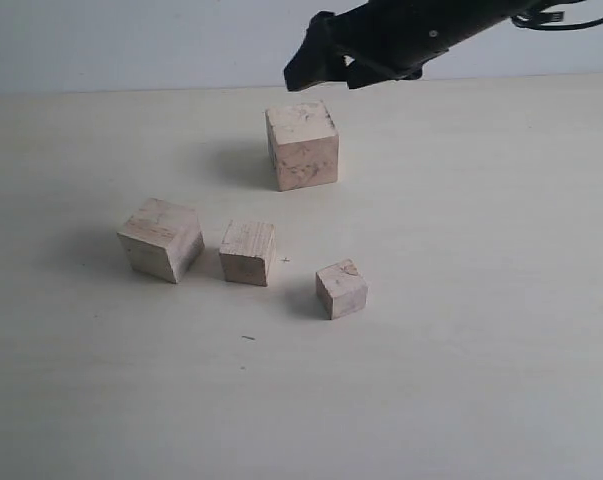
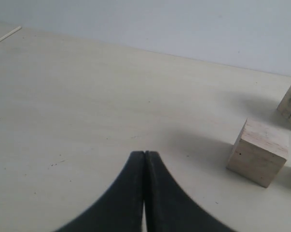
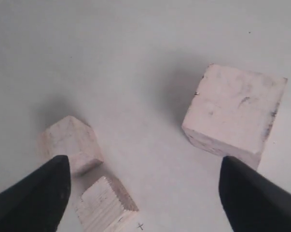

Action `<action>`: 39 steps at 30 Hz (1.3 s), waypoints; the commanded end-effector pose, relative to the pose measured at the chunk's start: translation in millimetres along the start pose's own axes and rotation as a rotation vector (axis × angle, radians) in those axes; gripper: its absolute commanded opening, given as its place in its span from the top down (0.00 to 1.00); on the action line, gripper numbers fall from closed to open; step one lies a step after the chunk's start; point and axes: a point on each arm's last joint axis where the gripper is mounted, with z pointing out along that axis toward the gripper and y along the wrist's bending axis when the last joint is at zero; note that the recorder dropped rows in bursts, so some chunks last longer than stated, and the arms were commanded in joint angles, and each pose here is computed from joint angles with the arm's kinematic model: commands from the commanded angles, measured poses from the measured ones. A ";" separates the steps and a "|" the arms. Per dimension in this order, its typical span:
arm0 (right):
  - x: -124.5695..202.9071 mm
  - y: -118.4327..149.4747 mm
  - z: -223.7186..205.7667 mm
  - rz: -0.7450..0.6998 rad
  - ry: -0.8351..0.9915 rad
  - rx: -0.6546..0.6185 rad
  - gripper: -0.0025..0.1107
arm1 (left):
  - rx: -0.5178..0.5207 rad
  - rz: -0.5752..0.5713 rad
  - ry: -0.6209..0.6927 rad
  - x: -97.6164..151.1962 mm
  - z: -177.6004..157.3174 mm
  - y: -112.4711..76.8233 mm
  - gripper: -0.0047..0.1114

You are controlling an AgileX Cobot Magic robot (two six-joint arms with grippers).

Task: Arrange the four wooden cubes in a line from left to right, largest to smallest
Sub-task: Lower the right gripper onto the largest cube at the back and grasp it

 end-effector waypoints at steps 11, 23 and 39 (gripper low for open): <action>-27.7 -16.8 62.4 -0.128 0.073 0.134 0.27 | 0.006 0.007 -0.006 0.6 0.0 -0.2 0.96; -26.5 -41.6 100.6 -0.037 0.041 0.193 0.05 | 0.006 0.007 -0.006 0.6 0.0 -0.2 0.96; -21.6 -56.2 135.9 0.017 0.052 0.250 0.05 | 0.006 0.007 -0.006 0.6 0.0 -0.2 0.96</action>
